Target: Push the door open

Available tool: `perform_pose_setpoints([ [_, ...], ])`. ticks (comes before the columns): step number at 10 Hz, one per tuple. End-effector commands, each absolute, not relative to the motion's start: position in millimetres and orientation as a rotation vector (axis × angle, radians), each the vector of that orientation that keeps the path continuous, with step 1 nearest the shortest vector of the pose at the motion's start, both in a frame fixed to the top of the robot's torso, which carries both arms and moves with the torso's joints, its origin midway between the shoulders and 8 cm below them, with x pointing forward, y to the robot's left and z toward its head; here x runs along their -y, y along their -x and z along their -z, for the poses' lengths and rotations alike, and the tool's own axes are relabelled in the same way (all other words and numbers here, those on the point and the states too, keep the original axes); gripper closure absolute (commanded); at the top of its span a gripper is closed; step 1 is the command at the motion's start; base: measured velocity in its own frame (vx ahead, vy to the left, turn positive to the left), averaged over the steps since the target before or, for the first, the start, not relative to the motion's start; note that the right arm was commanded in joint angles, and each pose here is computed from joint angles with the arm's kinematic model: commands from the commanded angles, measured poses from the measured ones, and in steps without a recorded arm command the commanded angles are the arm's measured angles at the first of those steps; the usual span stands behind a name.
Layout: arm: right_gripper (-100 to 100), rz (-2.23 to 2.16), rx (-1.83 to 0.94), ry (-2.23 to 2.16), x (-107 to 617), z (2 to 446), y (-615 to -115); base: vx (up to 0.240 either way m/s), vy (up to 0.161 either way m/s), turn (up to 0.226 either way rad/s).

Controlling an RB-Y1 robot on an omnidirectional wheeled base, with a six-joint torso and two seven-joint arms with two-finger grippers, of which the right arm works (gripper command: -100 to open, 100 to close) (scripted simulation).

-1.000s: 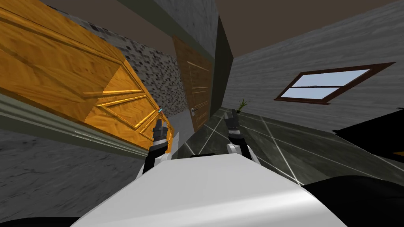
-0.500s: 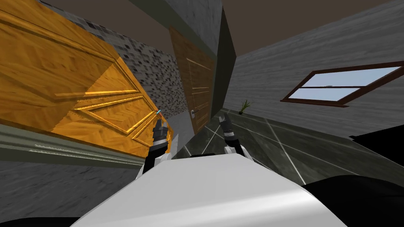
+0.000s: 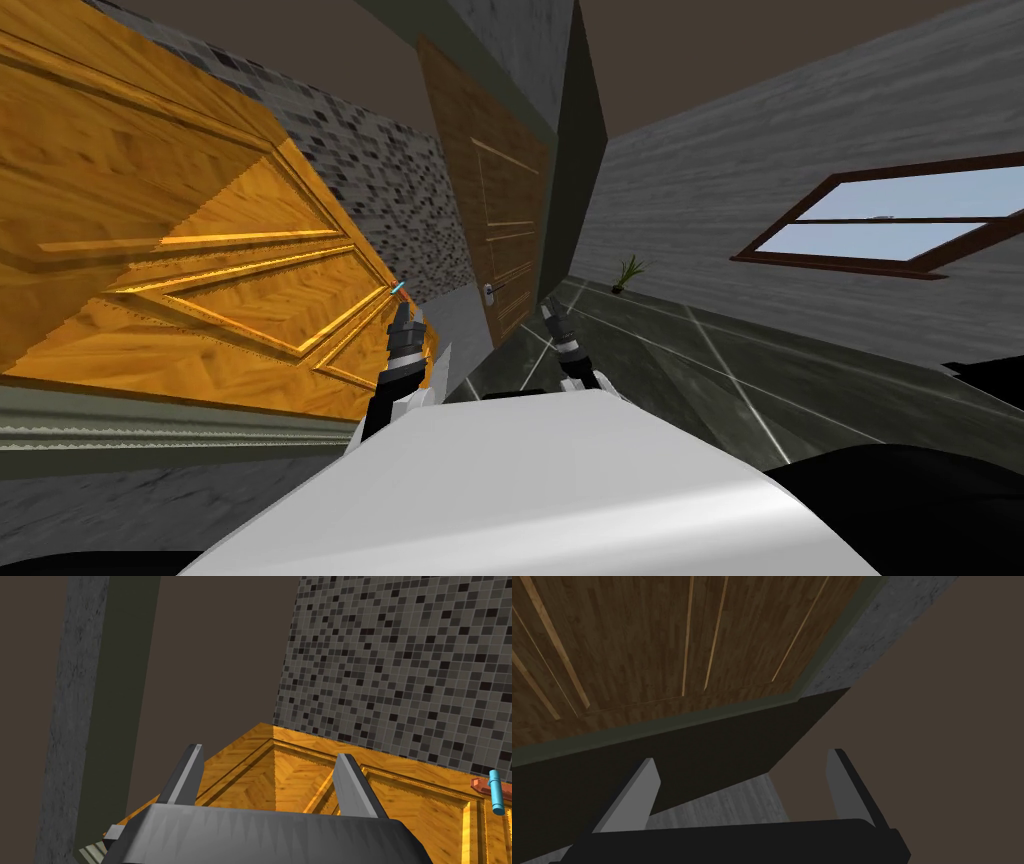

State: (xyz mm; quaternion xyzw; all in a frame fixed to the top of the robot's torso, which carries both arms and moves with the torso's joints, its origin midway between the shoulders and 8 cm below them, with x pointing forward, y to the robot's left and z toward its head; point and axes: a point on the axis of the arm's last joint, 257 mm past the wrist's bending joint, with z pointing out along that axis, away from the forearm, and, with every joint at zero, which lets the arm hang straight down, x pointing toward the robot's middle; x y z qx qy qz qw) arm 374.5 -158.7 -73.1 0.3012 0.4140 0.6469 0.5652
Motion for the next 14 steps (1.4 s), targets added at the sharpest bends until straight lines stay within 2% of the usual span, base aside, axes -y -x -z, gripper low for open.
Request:
perform_pose_setpoints([
  [1, -100, -1.535, -1.015, -0.719, 148.5, 88.1, -376.4, 0.174, -0.040, 0.028],
  [7, -100, -1.600, -1.238, -0.768, 84.2, 161.3, -365.7, 0.180, -0.034, 0.050],
  [14, -100, -1.655, -1.484, -0.800, 18.2, 236.3, -331.3, 0.206, -0.038, 0.045],
])
